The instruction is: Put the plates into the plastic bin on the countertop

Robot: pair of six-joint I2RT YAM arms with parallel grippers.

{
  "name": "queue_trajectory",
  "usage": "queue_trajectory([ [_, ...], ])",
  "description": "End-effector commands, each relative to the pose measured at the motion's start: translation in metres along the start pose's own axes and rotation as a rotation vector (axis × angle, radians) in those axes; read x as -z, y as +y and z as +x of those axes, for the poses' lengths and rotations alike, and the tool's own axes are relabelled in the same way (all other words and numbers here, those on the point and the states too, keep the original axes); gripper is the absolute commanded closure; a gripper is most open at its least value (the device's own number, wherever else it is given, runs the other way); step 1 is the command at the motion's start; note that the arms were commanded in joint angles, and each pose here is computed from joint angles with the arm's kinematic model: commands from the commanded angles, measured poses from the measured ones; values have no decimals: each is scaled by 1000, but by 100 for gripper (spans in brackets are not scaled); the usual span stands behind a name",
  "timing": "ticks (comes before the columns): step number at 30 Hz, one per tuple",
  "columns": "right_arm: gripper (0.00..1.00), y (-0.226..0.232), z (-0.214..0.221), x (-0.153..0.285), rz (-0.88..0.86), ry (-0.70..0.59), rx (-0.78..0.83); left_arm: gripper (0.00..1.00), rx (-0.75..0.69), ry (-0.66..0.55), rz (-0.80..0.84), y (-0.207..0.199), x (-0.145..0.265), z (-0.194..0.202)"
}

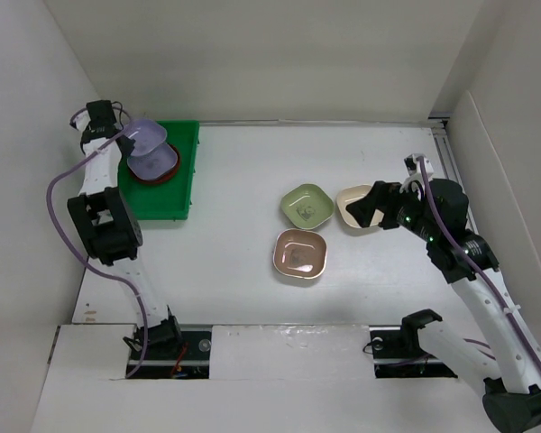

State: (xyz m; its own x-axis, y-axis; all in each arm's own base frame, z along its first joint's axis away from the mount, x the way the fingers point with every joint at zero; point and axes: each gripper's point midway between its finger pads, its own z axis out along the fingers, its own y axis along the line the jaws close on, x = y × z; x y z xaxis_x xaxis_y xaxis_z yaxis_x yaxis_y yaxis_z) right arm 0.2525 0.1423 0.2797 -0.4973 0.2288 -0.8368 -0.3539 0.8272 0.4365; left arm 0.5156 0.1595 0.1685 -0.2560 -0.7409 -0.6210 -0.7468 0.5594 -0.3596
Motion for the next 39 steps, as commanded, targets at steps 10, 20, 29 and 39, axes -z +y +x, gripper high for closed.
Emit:
queue_trajectory([
  [10,0,9,-12,4,-28,-42,31,64,8,67,-14,3,-14,30],
  [20,0,8,-19,10,-7,-70,35,0,-81,-115,176,-68,100,2],
  [29,0,-14,-30,20,141,-127,19,0,-432,35,391,-159,200,192],
  [39,0,0,-38,47,97,-169,38,3,-893,218,437,-164,183,389],
])
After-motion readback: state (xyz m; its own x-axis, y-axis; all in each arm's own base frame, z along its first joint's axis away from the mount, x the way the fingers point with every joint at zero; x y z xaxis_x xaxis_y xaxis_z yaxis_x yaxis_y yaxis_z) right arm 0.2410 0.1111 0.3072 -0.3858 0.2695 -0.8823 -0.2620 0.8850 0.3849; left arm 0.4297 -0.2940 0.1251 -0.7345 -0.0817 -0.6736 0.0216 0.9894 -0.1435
